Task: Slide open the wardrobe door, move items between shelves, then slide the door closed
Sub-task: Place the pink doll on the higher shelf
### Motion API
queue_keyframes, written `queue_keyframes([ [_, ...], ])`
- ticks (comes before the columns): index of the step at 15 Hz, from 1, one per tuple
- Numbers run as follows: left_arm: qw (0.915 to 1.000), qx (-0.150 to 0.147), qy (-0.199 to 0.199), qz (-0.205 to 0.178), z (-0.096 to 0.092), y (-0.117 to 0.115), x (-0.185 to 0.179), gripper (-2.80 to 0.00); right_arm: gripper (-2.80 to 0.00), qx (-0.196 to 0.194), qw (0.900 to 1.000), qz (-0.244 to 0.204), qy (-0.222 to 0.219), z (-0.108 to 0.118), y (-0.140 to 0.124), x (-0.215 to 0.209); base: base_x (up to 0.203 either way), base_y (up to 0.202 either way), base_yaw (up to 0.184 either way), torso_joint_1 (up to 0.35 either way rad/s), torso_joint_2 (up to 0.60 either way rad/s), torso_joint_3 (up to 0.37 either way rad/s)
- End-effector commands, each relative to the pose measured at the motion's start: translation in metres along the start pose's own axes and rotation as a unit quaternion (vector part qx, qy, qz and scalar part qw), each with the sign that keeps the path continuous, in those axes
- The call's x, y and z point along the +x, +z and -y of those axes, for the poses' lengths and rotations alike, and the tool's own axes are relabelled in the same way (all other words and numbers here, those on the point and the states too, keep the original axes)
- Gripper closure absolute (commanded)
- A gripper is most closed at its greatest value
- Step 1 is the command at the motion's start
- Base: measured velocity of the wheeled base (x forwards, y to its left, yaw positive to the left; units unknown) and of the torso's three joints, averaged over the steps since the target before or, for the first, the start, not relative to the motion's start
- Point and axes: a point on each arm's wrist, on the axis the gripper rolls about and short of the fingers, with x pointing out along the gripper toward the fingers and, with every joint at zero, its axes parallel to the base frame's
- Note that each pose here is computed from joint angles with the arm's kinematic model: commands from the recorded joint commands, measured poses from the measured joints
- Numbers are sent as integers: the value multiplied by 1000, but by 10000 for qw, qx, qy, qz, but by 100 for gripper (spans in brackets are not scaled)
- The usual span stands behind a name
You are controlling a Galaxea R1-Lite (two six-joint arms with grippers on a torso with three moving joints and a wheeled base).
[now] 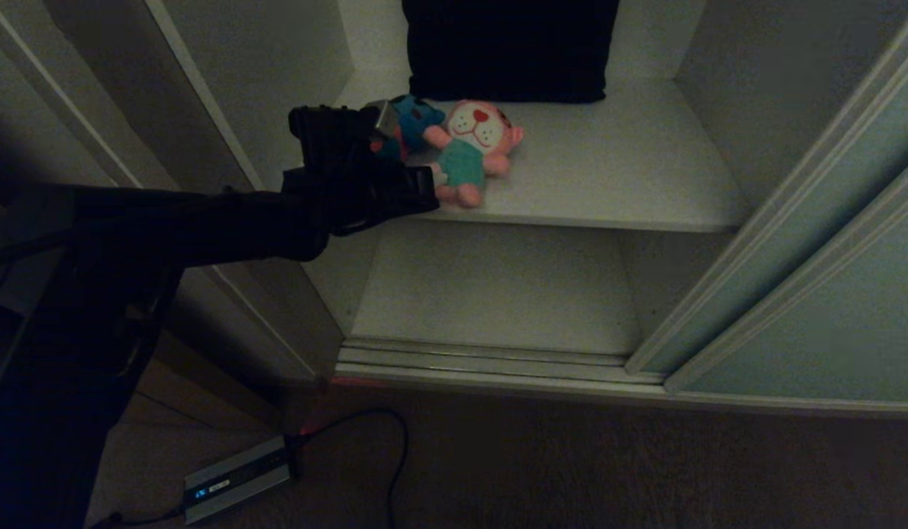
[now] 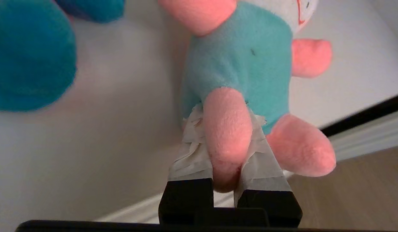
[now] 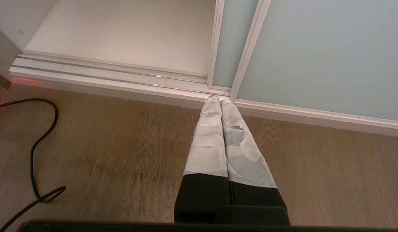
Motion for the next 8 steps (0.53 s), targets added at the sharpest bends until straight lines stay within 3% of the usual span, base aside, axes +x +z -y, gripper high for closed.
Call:
queue_keyframes([
  [1, 9995, 88, 19, 288, -2, 4, 1, 0, 0, -2, 10000, -17, 3, 0, -1, 0, 0, 0, 0, 0, 0, 0],
  [5, 9958, 252, 192, 859, -2, 18, -3, 0, 0, -2, 10000, -6, 3, 0, -1, 0, 0, 0, 0, 0, 0, 0],
  [8, 9965, 193, 201, 789, -2, 16, -2, 0, 0, -2, 10000, -16, 3, 0, -1, 0, 0, 0, 0, 0, 0, 0],
])
